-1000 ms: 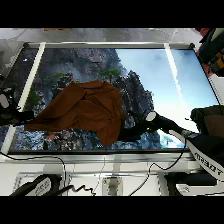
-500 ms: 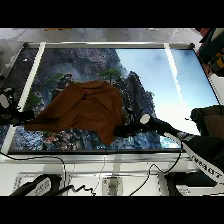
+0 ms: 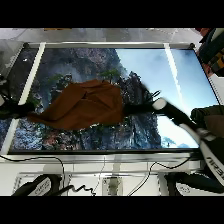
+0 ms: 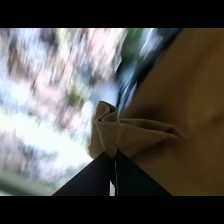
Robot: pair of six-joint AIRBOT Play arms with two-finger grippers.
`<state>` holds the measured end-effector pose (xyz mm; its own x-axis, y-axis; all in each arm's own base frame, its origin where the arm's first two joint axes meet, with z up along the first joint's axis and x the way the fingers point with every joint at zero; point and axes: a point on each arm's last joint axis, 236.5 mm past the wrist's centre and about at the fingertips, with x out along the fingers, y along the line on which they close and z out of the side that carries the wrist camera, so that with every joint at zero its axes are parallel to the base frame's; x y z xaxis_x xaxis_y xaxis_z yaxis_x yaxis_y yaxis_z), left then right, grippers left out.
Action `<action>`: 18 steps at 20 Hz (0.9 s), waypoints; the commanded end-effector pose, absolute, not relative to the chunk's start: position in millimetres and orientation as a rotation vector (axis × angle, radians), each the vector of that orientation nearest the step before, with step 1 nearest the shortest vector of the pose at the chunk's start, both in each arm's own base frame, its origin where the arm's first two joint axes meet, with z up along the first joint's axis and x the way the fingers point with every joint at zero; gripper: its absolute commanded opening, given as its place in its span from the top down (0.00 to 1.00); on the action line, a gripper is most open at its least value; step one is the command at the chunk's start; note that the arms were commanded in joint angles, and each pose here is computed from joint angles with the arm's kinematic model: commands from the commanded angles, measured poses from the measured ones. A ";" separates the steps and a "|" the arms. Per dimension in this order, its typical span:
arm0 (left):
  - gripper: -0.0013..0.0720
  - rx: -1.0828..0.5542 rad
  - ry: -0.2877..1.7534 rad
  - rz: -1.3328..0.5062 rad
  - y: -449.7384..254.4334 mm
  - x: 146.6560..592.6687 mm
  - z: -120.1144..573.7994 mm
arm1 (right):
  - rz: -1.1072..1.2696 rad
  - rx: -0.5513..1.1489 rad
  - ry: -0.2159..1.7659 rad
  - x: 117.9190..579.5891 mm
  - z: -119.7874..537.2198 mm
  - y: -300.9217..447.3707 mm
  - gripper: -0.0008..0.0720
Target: Fold the clothes and pants, and hang the long-sleeved shirts on hangers.
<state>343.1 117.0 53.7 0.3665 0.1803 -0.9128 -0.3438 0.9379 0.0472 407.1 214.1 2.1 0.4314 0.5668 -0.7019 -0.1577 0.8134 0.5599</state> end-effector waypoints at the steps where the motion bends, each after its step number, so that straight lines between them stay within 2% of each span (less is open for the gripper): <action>1: 0.96 -0.206 0.853 0.289 109.2 386.5 125.5 | 0.321 0.387 0.772 450.7 106.4 105.9 0.97; 4: 0.96 -0.265 0.502 0.223 94.1 408.0 226.1 | 0.225 0.330 0.527 438.7 219.2 35.0 0.97; 7: 0.96 -0.368 0.066 0.134 73.2 389.7 351.5 | 0.213 0.185 0.232 387.8 345.4 22.2 0.97; 10: 0.96 -0.392 -0.384 0.096 66.9 315.2 475.5 | 0.231 0.065 -0.032 311.6 450.0 38.0 0.97; 13: 0.96 -0.336 -0.741 0.090 58.4 214.2 557.1 | 0.236 0.010 -0.211 242.4 510.4 51.1 0.97; 16: 0.96 -0.287 -0.904 0.077 43.0 142.9 586.8 | 0.226 -0.015 -0.342 195.2 543.5 56.7 0.97; 18: 0.96 -0.247 -0.872 0.079 34.8 134.4 582.5 | 0.219 -0.014 -0.377 186.7 550.9 56.1 0.97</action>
